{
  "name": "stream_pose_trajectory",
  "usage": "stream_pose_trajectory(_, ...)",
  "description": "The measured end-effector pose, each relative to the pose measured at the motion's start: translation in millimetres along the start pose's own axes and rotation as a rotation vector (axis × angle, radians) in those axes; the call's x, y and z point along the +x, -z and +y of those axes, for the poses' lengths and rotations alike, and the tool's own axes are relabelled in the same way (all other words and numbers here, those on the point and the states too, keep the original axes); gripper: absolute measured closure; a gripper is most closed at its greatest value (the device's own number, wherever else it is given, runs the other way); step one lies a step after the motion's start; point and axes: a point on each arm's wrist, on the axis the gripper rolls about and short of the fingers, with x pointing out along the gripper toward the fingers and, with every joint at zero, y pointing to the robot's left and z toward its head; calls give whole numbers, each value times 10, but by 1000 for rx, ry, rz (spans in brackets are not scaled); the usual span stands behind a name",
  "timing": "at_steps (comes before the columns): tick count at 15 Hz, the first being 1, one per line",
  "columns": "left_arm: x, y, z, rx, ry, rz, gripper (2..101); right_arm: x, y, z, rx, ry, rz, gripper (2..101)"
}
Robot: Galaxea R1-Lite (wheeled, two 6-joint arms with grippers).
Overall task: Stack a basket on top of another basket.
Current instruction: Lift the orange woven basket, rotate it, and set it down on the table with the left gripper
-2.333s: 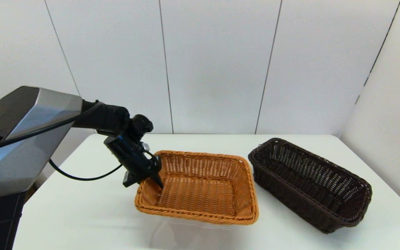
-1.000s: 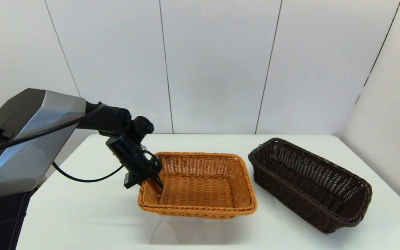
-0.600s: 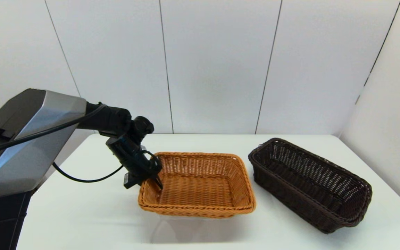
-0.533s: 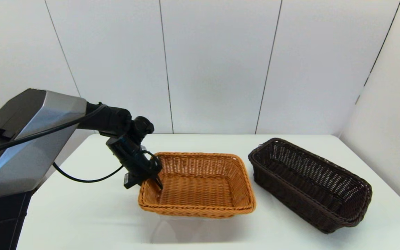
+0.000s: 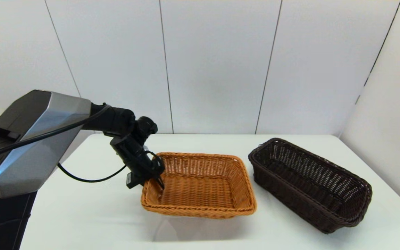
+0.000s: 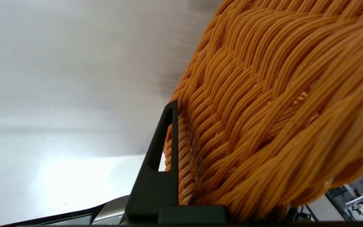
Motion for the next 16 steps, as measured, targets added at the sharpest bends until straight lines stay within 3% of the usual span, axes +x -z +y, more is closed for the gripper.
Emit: stream_pose_trajectory(16, 66, -1, -22, -29, -38, -18, 784, 0, 0, 0, 0, -1, 0, 50)
